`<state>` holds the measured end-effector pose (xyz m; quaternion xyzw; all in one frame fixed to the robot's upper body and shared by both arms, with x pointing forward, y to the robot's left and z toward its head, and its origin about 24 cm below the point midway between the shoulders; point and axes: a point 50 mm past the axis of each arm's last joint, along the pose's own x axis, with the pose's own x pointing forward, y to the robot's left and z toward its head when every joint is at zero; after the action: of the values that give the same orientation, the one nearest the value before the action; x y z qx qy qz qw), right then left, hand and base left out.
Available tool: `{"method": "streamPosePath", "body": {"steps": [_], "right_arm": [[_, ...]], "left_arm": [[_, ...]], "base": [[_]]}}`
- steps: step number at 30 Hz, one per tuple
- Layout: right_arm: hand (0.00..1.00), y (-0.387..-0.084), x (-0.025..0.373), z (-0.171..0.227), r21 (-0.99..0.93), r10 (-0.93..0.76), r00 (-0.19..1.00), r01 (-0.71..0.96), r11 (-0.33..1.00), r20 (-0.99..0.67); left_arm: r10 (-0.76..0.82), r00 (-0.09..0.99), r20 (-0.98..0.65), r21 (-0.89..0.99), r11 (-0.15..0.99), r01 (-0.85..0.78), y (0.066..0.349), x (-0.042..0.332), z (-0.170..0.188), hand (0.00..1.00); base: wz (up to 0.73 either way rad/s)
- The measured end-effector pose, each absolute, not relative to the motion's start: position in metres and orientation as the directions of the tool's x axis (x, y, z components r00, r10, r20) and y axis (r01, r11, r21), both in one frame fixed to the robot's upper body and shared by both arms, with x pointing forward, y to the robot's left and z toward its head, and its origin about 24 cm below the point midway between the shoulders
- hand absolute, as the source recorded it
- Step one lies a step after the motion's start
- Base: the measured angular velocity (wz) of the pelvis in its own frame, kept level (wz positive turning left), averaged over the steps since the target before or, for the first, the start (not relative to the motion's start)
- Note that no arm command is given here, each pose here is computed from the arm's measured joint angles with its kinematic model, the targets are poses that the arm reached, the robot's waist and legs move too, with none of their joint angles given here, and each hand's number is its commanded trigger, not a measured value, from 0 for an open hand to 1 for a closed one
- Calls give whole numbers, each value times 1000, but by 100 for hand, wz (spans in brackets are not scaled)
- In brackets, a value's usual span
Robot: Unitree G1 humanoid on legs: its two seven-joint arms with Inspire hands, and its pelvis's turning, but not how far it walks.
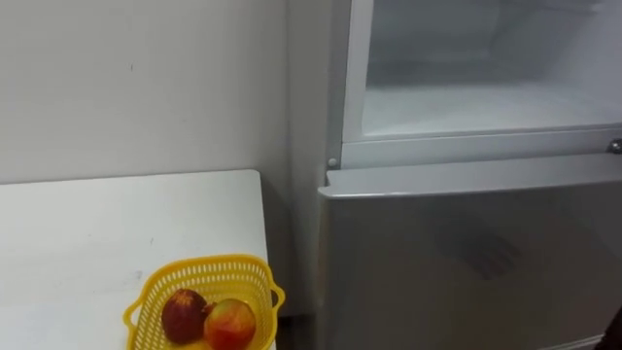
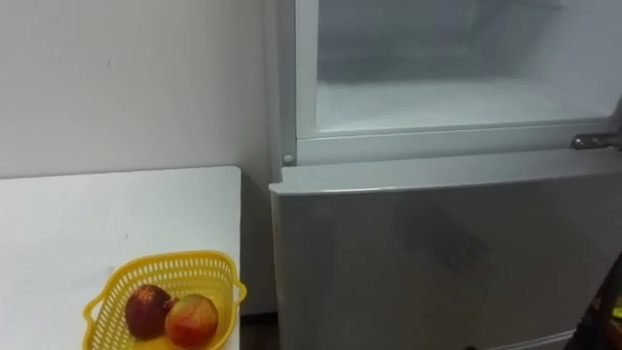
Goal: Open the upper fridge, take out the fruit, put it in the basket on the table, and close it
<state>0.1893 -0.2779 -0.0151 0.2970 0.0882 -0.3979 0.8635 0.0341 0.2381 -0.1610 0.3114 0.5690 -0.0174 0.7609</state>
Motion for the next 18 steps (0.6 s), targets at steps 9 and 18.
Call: {"method": "streamPosePath", "body": {"steps": [9,18], "right_arm": [[0,-325,176,-2,665,-701,477,747,4,-531],[0,-356,163,17,755,-712,388,581,-305,-586]], "left_arm": [[365,348,-864,475,820,320,245,33,-156,0],[413,345,-843,507,824,252,258,31,-151,0]], "base": [[1],[0]]}}
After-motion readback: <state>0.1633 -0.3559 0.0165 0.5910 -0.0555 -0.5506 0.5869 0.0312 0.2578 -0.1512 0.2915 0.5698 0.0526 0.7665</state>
